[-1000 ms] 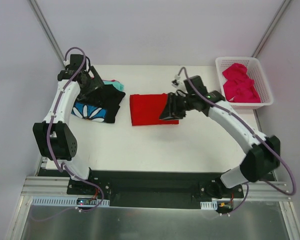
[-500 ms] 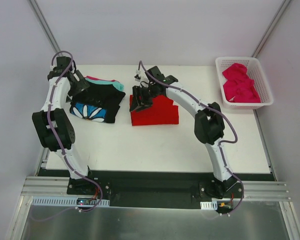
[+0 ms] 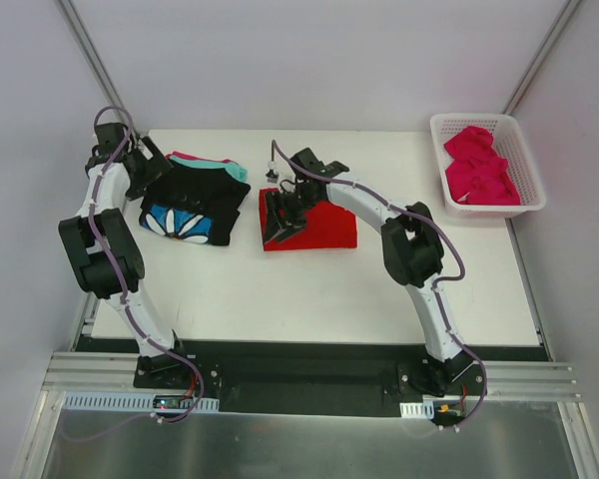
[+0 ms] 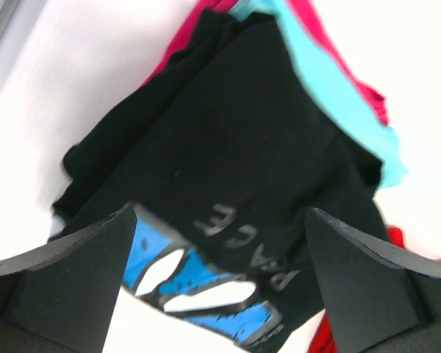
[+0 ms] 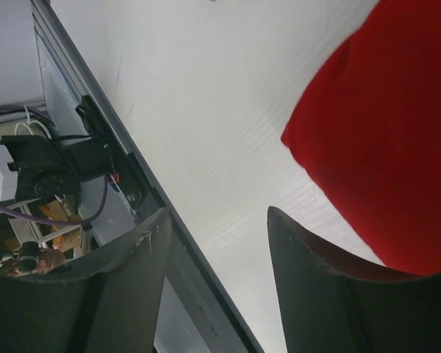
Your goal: Fold and stack the t-shirts
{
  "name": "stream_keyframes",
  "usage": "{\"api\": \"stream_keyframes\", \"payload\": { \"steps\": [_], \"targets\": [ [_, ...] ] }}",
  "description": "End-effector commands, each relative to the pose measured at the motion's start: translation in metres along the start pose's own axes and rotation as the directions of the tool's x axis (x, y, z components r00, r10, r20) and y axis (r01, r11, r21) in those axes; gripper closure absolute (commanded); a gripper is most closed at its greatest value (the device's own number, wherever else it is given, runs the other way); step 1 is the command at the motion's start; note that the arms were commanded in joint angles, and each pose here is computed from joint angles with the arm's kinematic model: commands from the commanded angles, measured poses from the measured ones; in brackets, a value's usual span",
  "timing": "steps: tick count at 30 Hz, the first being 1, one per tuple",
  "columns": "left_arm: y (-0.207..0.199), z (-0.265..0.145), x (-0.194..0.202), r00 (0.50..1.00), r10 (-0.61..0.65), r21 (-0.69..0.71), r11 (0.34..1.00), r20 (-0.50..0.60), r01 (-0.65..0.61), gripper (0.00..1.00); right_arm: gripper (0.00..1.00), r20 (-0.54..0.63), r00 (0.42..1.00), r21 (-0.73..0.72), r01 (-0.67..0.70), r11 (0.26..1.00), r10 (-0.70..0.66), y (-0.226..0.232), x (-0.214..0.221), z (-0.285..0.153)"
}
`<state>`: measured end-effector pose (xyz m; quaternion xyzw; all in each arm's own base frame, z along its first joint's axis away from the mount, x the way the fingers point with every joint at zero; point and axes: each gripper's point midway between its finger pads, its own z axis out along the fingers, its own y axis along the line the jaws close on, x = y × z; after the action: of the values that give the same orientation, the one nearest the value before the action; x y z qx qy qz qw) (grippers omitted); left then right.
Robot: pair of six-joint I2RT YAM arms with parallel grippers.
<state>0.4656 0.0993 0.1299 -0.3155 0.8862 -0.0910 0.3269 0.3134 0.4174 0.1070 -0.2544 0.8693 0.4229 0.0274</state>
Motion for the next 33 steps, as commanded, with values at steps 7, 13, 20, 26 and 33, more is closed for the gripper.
{"api": "stream_keyframes", "payload": {
  "steps": [7, 13, 20, 26, 33],
  "targets": [
    [-0.097, 0.012, -0.050, 0.959, 0.144, 0.273, 0.939, 0.245, -0.211, 0.02, 0.44, 0.033, 0.995, -0.022, 0.093, 0.995, -0.092, 0.033, 0.035, -0.048],
    [-0.111, 0.075, -0.037, 0.978, 0.124, 0.305, 0.937, 0.166, -0.171, 0.03, 0.45, 0.035, 0.996, -0.062, 0.079, 0.995, -0.077, 0.045, 0.055, -0.058],
    [-0.126, 0.111, -0.036, 0.994, 0.022, 0.366, 0.929, 0.106, -0.059, 0.03, 0.46, 0.023, 0.997, -0.079, 0.078, 0.994, -0.076, 0.051, 0.072, -0.066],
    [-0.163, 0.101, -0.085, 0.976, 0.015, 0.461, 0.880, 0.216, -0.115, 0.01, 0.46, -0.003, 0.998, -0.085, 0.065, 0.994, -0.065, 0.049, 0.083, -0.064],
    [-0.182, 0.114, -0.115, 0.950, -0.038, 0.526, 0.839, 0.310, -0.138, 0.01, 0.47, -0.048, 0.998, -0.066, 0.034, 0.997, -0.037, 0.041, 0.099, -0.063]
  ]
}}
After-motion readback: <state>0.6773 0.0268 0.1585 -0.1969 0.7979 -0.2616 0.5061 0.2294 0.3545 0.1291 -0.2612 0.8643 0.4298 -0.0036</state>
